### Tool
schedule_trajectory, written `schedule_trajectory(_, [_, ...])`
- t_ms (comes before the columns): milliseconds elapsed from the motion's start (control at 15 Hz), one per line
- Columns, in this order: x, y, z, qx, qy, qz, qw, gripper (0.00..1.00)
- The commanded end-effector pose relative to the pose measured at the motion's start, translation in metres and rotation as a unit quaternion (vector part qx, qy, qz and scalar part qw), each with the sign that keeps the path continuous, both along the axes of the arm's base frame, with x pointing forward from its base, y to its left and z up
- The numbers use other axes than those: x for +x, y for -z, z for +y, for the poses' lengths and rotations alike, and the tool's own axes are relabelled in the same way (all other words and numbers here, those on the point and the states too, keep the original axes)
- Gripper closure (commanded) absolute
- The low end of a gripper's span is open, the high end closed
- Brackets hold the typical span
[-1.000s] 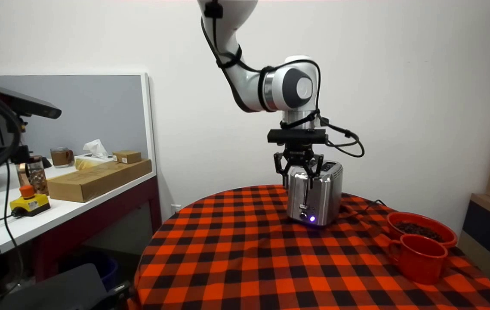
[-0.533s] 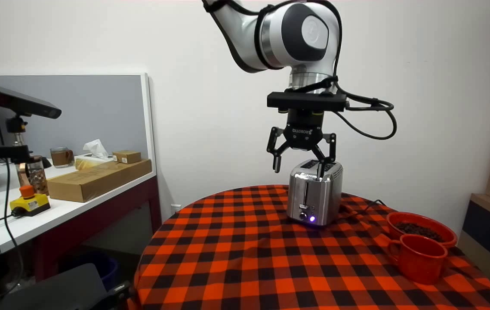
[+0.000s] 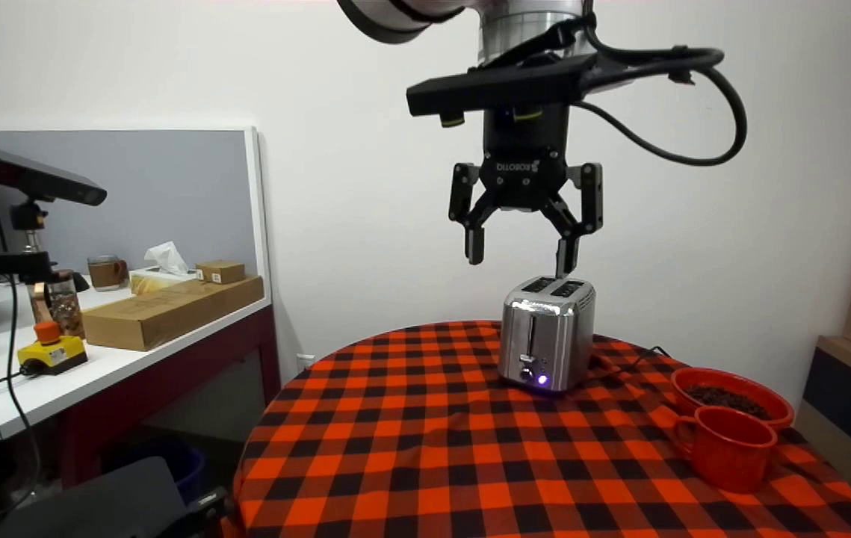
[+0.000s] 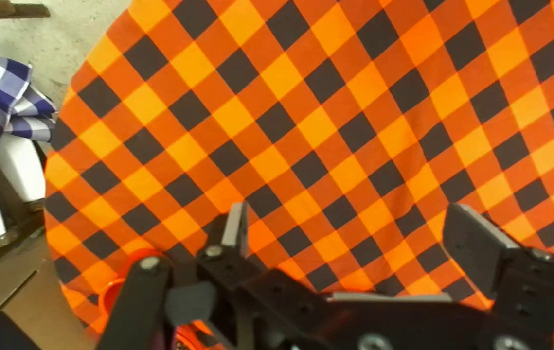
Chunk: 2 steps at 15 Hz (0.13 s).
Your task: Pull the toaster lever down
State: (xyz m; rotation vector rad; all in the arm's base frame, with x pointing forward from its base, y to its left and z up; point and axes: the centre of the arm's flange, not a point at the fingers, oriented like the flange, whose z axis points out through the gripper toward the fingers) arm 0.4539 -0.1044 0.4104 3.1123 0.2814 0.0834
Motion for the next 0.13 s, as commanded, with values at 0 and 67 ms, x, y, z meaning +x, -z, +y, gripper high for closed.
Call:
schedule_trajectory(0, [-0.0062, -0.0049, -0.0005, 0.0, 0.006, -0.007, 1.0, 0.0])
schedule_trajectory(67, [-0.0102, -0.0075, 0.0003, 0.0, 0.01, -0.011, 0.9999, 0.0])
